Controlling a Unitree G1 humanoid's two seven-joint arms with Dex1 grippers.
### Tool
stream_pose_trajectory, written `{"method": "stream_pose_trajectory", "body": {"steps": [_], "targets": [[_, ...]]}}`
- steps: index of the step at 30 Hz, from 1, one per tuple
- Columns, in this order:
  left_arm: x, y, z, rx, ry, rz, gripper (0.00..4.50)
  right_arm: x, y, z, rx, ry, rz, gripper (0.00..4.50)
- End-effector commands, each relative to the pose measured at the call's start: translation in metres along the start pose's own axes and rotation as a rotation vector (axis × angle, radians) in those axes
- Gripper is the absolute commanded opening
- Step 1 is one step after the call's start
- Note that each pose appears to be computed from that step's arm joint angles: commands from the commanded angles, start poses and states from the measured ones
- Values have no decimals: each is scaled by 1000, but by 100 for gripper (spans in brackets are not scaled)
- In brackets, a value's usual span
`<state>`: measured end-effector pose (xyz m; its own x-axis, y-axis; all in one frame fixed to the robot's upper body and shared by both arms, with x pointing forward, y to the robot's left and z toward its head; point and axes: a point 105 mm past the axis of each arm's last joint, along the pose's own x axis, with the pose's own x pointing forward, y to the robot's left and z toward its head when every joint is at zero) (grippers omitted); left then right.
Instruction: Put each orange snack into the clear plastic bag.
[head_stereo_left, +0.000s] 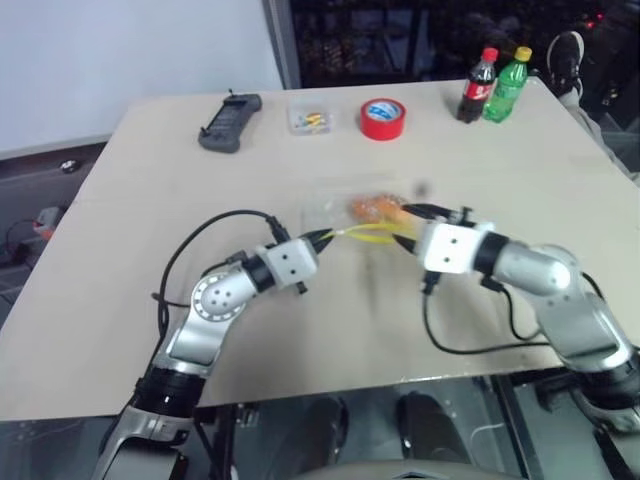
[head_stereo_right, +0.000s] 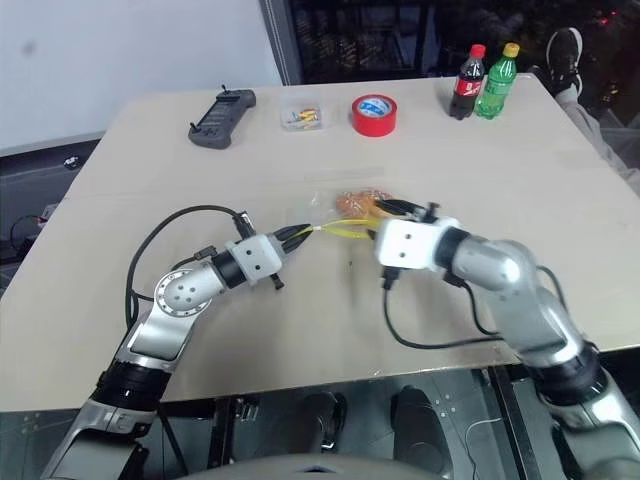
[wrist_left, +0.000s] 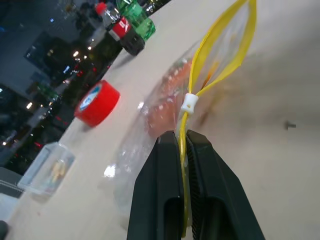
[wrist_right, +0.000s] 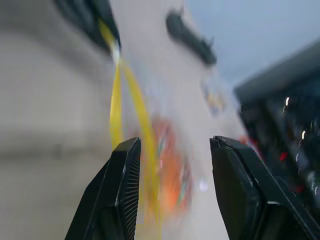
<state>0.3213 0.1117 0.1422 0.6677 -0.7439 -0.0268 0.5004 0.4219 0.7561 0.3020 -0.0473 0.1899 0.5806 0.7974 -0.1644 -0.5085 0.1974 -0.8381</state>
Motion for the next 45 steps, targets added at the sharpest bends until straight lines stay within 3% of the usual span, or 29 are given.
{"method": "stream_pose_trajectory", "body": {"steps": [1,3,10,14,19,22,25,28,45], "targets": [[5,6,15,30,-47,6,0,25,0,11,-44,-38,30,139],[5,6,16,27,-48,8,0,35,3,13,-90,-52,53,49],[2,8,17,2,-36,19,0,41,11,15,-137,-77,106,49],[1,9,17,-8,-31,24,0,42,7,17,-57,-89,106,49],[1,10,17,-12,-31,25,0,42,5,14,-104,-63,86,270],[2,10,18,-11,-33,23,0,43,3,10,-105,-51,79,270],[2,11,18,-11,-34,24,0,43,3,7,-111,-43,79,169],[2,11,18,-10,-34,24,0,42,2,6,-127,-40,72,34],[-3,14,16,-4,-25,38,0,40,-2,4,-98,-32,55,16]]}}
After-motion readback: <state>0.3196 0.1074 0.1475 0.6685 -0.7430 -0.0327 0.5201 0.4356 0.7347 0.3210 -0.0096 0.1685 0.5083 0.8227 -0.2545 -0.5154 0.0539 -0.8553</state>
